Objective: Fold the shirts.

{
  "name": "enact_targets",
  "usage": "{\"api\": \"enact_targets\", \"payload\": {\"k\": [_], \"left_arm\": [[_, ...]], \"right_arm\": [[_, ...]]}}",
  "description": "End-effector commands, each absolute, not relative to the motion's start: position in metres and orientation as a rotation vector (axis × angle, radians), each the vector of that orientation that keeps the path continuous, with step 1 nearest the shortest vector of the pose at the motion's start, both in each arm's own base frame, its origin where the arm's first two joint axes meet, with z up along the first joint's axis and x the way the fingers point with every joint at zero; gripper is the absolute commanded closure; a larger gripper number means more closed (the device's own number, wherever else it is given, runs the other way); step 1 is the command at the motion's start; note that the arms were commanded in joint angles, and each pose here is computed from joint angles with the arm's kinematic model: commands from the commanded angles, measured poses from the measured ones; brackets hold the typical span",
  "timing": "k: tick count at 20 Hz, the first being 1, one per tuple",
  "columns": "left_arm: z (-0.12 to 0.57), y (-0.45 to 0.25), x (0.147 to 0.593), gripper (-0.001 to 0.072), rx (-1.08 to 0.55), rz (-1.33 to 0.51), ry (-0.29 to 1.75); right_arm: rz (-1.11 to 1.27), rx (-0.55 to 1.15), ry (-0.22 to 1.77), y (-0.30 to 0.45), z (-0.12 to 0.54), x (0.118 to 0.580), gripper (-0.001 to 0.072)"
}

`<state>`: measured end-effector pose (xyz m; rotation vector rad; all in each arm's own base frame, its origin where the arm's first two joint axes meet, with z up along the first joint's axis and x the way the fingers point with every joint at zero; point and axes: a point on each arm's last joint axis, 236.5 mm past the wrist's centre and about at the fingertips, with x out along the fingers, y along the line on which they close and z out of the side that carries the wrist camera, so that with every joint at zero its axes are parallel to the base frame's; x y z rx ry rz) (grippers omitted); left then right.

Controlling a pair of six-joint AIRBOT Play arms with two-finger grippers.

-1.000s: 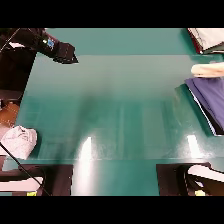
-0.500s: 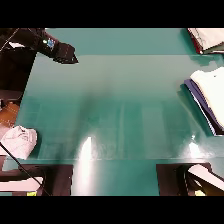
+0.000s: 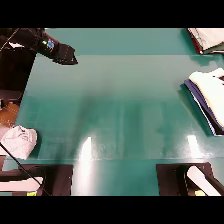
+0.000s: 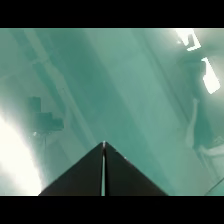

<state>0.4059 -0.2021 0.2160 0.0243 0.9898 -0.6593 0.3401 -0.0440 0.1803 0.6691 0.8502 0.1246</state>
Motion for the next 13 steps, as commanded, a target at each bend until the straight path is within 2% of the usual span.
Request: {"api": "enact_targets", "payload": {"k": [1, 3, 4, 5, 6, 13], "left_arm": [[0.221, -0.204, 0.413, 0.0683, 0.012, -0.652, 0.953], [0.225, -0.205, 0.419, 0.0683, 0.004, -0.647, 0.926], [0.226, -0.206, 0.421, 0.0683, 0.001, -0.645, 0.915], [0.227, -0.206, 0.422, 0.0683, -0.001, -0.644, 0.907], [0.228, -0.206, 0.424, 0.0683, -0.002, -0.642, 0.901], [0.230, -0.207, 0.425, 0.0683, -0.004, -0.642, 0.893]], "right_arm": [[0.427, 0.561, 0.850, 0.070, 0.206, 0.340, 0.0281], [0.546, 0.499, 0.825, 0.119, 0.217, 0.335, 0.0289], [0.602, 0.472, 0.810, 0.142, 0.223, 0.330, 0.0435], [0.650, 0.451, 0.797, 0.161, 0.229, 0.324, 0.0628], [0.692, 0.433, 0.780, 0.178, 0.234, 0.319, 0.0691], [0.793, 0.395, 0.766, 0.216, 0.241, 0.302, 0.0691]]}}
